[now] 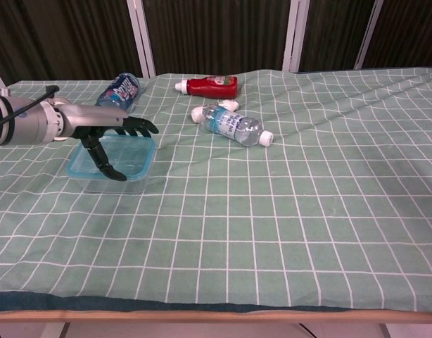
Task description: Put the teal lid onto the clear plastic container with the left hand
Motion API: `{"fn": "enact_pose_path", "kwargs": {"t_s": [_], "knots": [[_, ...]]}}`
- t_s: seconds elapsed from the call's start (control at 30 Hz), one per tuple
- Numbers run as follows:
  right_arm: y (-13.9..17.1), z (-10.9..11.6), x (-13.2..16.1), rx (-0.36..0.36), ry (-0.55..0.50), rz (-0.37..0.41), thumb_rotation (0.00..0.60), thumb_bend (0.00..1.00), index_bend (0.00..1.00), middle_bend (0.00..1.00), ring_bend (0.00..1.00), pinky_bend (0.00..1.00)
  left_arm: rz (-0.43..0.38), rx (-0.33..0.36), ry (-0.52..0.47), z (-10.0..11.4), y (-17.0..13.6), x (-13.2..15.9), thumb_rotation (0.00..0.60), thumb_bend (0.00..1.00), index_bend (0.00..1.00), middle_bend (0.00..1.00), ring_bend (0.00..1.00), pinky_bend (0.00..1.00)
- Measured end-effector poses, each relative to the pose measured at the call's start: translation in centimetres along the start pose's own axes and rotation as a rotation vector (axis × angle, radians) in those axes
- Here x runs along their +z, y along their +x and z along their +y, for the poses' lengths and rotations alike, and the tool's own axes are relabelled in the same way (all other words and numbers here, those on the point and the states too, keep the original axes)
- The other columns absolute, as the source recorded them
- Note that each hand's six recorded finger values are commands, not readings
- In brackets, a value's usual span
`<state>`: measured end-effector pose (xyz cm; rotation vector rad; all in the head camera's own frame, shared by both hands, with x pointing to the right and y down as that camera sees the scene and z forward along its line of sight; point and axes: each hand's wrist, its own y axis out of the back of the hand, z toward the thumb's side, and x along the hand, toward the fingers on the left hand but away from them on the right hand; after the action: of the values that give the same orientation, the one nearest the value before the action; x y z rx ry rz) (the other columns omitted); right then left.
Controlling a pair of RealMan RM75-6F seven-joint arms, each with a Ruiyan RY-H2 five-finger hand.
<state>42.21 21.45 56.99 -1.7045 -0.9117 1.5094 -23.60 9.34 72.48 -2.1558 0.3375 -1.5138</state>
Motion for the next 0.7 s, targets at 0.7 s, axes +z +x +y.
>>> {"fn": "enact_pose_path", "kwargs": {"t_s": [0.7], "knots": [[-0.01, -0.04, -0.02, 0.002, -0.006, 0.0, 0.6, 0.19, 0.0, 0.0, 0.0, 0.01, -0.008, -0.01, -0.063, -0.33, 0.07, -0.49, 0.6, 0.27, 0.0, 0.37, 0.15, 0.09]]}}
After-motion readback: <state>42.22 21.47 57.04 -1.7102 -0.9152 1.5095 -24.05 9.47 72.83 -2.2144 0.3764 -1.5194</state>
